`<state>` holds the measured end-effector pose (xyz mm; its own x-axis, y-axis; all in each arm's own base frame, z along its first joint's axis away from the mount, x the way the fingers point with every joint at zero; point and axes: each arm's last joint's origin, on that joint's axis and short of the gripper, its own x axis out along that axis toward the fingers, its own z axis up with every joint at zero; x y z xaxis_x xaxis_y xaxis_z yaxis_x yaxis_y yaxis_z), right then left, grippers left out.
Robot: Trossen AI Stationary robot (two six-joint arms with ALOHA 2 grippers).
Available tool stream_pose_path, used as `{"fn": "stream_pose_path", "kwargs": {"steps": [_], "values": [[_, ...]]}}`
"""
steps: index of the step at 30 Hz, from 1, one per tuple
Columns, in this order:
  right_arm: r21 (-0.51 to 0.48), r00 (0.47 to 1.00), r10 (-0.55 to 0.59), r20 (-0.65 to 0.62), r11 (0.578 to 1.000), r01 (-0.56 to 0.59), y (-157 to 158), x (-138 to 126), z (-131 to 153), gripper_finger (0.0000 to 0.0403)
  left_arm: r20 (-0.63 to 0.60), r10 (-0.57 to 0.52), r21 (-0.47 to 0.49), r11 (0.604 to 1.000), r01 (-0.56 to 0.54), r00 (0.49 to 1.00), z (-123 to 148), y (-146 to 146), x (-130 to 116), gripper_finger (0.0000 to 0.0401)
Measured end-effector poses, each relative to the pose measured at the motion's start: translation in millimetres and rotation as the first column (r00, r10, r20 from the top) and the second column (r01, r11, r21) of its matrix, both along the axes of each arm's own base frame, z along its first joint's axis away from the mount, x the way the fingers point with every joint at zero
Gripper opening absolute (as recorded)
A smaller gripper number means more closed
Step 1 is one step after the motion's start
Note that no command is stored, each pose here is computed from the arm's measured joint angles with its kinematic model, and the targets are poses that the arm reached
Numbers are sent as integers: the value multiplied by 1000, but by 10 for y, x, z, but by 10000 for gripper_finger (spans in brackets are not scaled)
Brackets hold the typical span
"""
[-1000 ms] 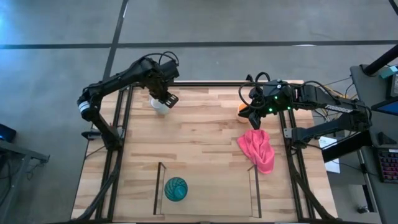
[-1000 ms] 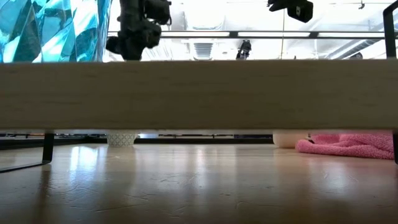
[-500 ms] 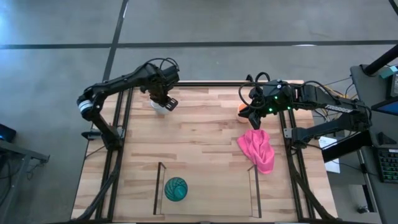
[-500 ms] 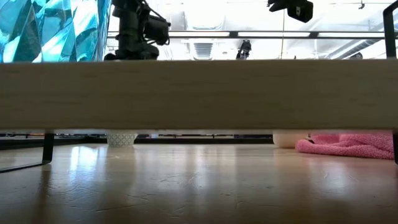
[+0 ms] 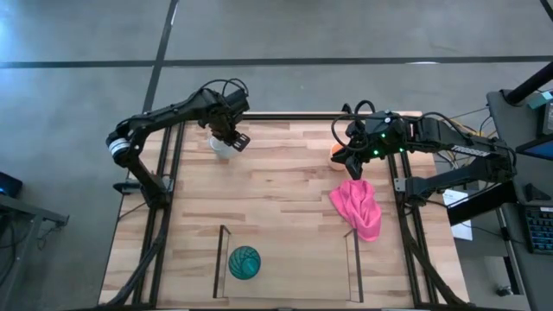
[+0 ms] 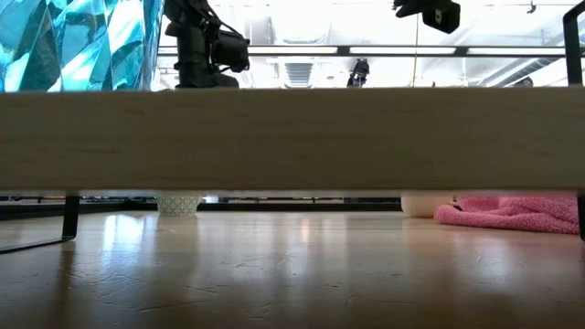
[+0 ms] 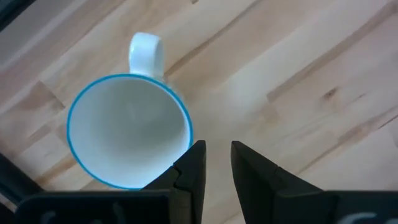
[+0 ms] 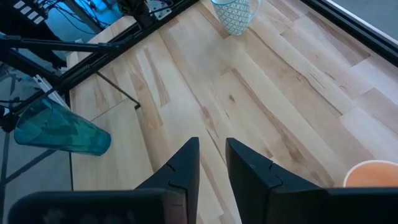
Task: Stack small to large cups/mugs on shelf
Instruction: Put the white mug on the shelf
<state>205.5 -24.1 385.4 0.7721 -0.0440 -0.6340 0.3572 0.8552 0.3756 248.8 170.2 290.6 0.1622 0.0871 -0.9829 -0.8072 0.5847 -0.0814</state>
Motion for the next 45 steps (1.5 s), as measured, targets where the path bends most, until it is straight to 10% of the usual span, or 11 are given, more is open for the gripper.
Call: {"fn": "stream_pose_path", "kwargs": {"steps": [45], "values": [[0, 1000, -1, -1, 1000, 1, -1, 1, -2, 70, -27, 48, -19, 999, -48, 998, -377, 78, -95, 61]]}}
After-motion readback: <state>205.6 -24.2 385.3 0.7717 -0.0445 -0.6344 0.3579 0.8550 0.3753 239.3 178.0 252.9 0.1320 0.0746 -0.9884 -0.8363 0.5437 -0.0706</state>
